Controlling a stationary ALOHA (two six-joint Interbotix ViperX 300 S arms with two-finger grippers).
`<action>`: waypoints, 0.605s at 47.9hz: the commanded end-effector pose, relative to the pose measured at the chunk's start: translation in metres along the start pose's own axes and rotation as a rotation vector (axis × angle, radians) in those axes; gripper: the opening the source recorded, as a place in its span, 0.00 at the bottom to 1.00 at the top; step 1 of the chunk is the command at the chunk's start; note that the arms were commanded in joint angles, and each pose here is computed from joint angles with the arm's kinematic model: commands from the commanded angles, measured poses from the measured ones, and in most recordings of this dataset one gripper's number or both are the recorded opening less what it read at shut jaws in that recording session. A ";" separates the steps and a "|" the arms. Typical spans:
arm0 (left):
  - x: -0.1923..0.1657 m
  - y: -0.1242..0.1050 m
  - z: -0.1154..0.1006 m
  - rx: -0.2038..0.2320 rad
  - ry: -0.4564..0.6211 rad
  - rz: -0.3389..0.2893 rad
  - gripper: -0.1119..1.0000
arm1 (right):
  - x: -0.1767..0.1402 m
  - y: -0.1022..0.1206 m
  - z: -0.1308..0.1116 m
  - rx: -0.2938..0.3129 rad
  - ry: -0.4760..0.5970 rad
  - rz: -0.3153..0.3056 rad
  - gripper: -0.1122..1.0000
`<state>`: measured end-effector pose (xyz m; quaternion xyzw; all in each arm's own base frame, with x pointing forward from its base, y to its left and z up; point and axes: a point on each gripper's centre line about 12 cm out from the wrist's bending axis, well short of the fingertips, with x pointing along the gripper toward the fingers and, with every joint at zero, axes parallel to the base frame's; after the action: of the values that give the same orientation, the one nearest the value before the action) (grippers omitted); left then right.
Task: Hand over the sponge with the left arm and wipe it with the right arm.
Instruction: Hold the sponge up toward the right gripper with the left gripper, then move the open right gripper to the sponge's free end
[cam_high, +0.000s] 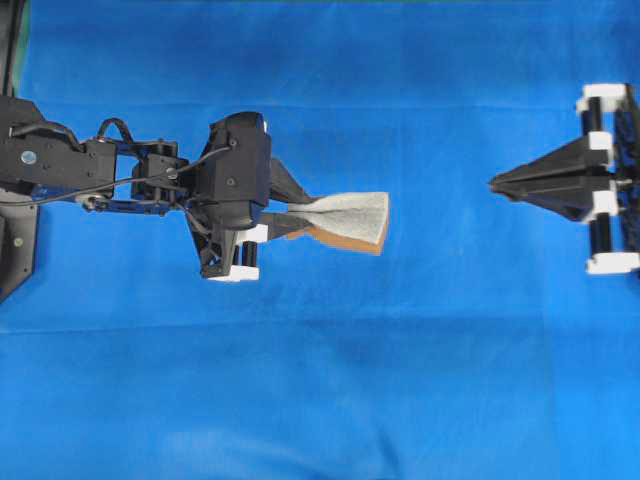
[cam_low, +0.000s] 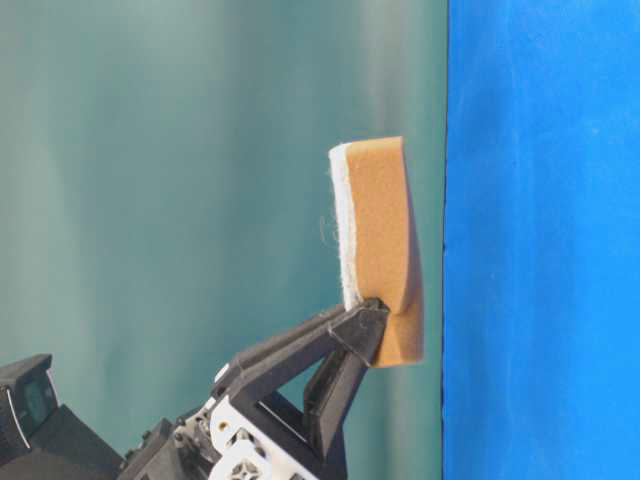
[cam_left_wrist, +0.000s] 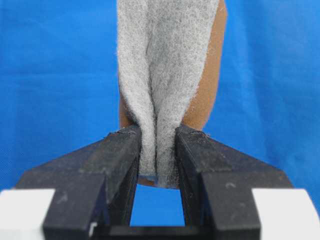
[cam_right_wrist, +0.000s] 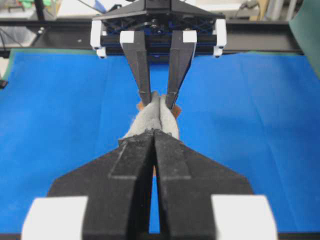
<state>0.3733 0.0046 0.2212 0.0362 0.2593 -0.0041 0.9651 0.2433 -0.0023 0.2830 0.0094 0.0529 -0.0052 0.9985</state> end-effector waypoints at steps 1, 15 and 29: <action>-0.005 0.000 0.010 0.003 -0.032 0.000 0.27 | 0.015 0.000 0.013 0.014 -0.008 -0.002 0.10; -0.005 0.000 0.010 0.021 -0.032 0.000 0.27 | 0.075 0.000 0.004 0.029 0.100 -0.005 0.51; -0.005 0.000 0.010 0.028 -0.031 0.000 0.27 | 0.120 0.000 -0.006 0.035 0.202 -0.006 0.74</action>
<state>0.3733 0.0040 0.2210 0.0482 0.2600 -0.0081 0.9644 0.3513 -0.0033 0.2535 0.0234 0.1648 -0.0084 0.9860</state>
